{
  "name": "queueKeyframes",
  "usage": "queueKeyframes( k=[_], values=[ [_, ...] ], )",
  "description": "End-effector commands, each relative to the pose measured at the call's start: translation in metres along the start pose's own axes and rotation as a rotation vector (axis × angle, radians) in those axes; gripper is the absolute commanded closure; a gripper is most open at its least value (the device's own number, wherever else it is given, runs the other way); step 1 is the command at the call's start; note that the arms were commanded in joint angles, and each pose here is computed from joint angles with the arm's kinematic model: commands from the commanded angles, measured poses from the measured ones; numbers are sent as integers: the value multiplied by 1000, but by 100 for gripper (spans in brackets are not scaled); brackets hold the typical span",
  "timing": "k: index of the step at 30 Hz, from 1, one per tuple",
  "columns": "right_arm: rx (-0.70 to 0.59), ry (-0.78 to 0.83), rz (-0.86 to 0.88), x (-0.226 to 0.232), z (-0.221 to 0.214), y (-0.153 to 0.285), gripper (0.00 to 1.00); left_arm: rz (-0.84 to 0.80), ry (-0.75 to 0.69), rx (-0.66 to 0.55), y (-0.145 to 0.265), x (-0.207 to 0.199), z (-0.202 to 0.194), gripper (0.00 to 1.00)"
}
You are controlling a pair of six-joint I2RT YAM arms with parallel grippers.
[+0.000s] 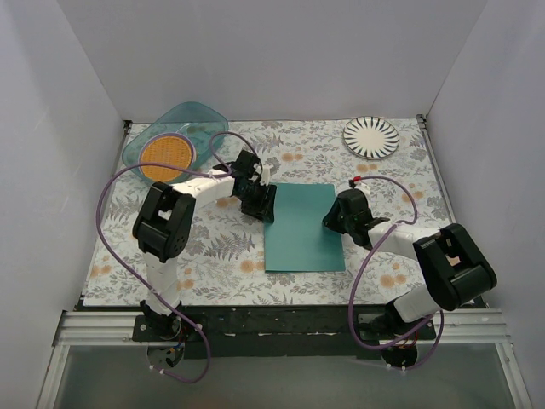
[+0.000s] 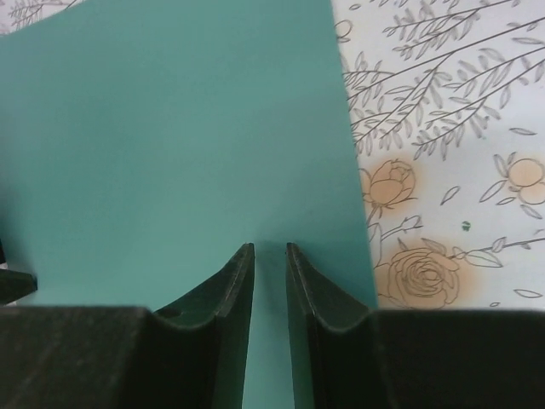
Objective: Put the files into the folder
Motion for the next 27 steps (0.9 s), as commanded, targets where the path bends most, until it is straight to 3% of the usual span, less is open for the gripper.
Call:
queueKeyframes(
  k=[1, 14, 19, 24, 27],
  values=[
    [100, 2, 59, 9, -32, 5, 71, 3, -34, -8, 20, -5, -13, 52],
    [114, 25, 101, 30, -46, 16, 73, -27, -55, 7, 45, -14, -38, 52],
    [101, 44, 90, 32, -37, 19, 69, -10, -89, -24, 59, -19, -28, 52],
    [-15, 110, 62, 40, 10, 37, 48, 52, -163, -160, 90, -33, 15, 48],
    [-121, 184, 88, 50, 47, 59, 37, 78, -218, -286, 125, -49, 45, 26]
  ],
)
Point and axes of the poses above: each gripper's point midway between its finger pads, its own y axis back along the fingers, its own x axis along the line the jaws close on, z = x × y, the point moved 3 cm from there along y, back along the fingers, and after that the axes turned 14 degrees about y, right-handed, at the moved point
